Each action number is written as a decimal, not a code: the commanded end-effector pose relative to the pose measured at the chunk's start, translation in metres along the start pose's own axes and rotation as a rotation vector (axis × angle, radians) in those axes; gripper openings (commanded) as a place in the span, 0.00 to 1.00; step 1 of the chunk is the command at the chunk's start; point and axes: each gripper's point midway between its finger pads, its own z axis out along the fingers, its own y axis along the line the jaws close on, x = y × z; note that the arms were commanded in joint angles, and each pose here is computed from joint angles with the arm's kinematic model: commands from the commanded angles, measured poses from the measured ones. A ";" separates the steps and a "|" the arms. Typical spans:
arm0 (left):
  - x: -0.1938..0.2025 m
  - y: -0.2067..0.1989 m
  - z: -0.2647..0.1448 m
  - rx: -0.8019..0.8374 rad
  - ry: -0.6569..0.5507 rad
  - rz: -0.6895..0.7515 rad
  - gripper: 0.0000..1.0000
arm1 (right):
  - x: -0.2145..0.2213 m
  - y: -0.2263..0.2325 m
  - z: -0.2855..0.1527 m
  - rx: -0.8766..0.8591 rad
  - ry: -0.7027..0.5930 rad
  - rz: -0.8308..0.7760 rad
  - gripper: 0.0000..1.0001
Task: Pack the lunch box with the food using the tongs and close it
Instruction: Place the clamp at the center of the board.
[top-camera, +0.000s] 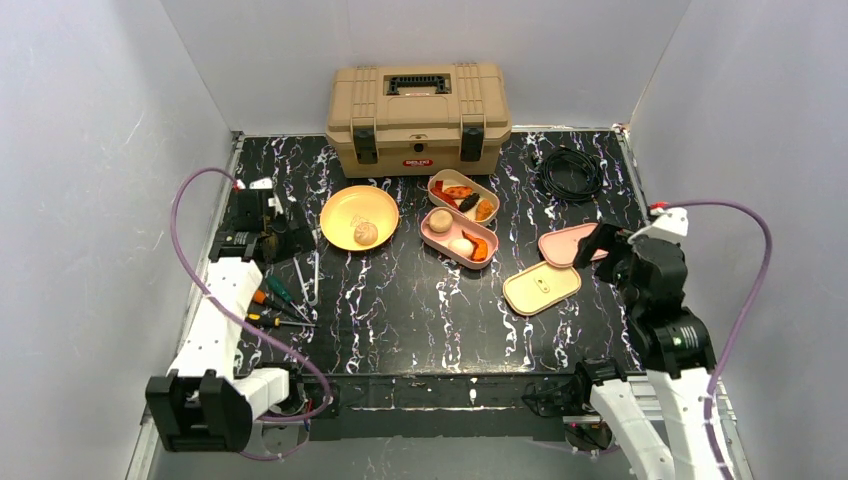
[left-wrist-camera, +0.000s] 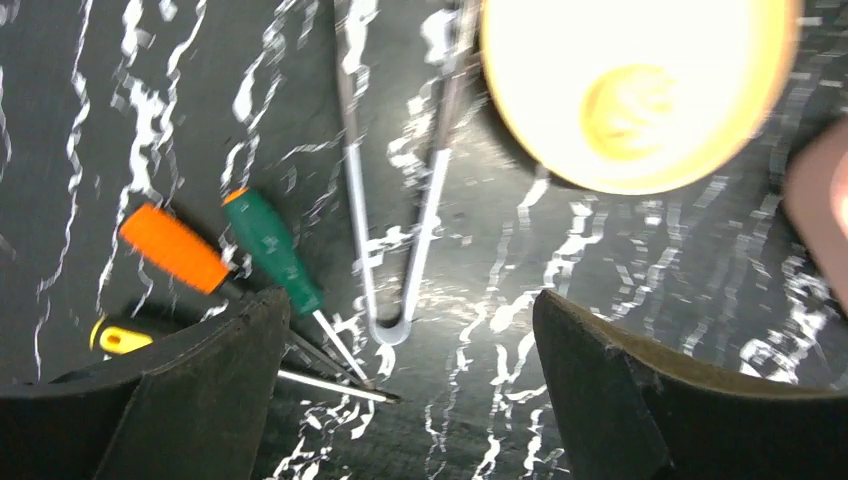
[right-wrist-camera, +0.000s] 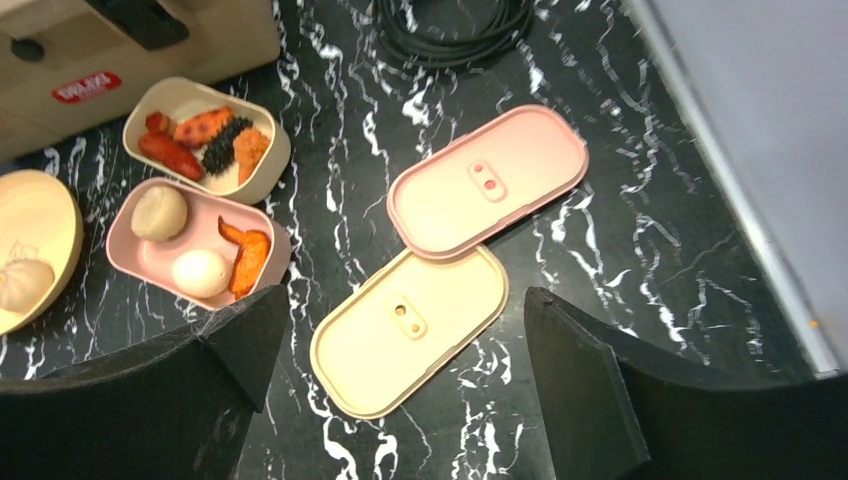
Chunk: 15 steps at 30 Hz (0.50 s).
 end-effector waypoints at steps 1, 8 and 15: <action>-0.026 -0.055 -0.028 0.158 -0.105 0.163 0.90 | 0.020 0.023 0.021 -0.069 0.138 0.013 0.93; -0.038 -0.178 -0.049 0.554 -0.118 0.334 0.90 | 0.085 0.032 0.050 -0.068 0.428 0.016 0.81; -0.026 -0.167 -0.035 0.495 -0.085 0.394 0.91 | 0.112 0.023 0.075 -0.020 0.521 -0.073 0.69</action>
